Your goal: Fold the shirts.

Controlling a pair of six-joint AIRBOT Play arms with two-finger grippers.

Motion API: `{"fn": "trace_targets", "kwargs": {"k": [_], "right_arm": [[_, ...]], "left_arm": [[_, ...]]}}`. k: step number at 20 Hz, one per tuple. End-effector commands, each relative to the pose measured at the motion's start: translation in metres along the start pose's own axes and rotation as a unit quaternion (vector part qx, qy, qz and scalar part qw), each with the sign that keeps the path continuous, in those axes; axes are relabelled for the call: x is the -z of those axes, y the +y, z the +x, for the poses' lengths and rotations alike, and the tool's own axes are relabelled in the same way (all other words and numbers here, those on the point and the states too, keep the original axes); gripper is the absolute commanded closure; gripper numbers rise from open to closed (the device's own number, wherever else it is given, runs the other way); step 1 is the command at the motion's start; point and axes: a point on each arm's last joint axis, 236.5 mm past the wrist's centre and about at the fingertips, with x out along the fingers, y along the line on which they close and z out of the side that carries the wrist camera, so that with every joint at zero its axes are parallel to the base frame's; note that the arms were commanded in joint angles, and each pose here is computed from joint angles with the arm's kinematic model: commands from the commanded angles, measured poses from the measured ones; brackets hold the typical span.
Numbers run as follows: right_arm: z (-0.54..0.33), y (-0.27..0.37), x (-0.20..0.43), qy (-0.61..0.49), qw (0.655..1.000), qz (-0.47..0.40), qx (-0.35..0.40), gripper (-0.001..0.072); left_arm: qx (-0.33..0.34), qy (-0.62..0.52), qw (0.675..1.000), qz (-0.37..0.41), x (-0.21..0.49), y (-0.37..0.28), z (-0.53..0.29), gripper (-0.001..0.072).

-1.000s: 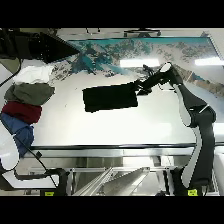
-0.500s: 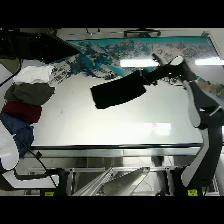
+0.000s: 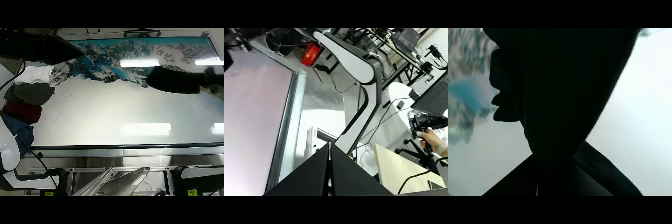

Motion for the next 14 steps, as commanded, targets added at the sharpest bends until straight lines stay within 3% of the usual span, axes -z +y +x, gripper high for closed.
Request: {"fn": "trace_targets", "kwargs": {"k": [1,6,10,11,12,13,14], "right_arm": [[-0.077,-0.127,-0.004,-0.154,0.975,0.145,0.065,0.0695],[-0.135,-0.227,0.046,-0.257,0.926,0.248,0.125,0.0693],[-0.14,-0.243,0.058,-0.256,0.926,0.241,0.142,0.0679],[-0.14,-0.242,0.059,-0.252,0.928,0.233,0.143,0.0548],[-0.137,-0.24,0.062,-0.241,0.933,0.225,0.141,0.0371],[-0.133,-0.236,0.068,-0.225,0.939,0.221,0.137,0.032],[-0.129,-0.232,0.076,-0.205,0.945,0.218,0.135,0.032]], "left_arm": [[0.017,0.012,1.0,0.003,0.003,-0.008,0.014,0.0686],[0.037,0.027,0.999,0.001,0.009,-0.013,0.03,0.0686],[0.045,0.031,0.998,-0.016,0.011,0.001,0.036,0.0686],[0.046,0.031,0.998,-0.021,0.012,0.006,0.036,0.0686],[0.047,0.031,0.998,-0.026,0.012,0.009,0.036,0.0686],[0.047,0.03,0.998,-0.035,0.013,0.012,0.037,0.0686],[0.047,0.031,0.998,-0.04,0.013,0.015,0.037,0.0686]]}}
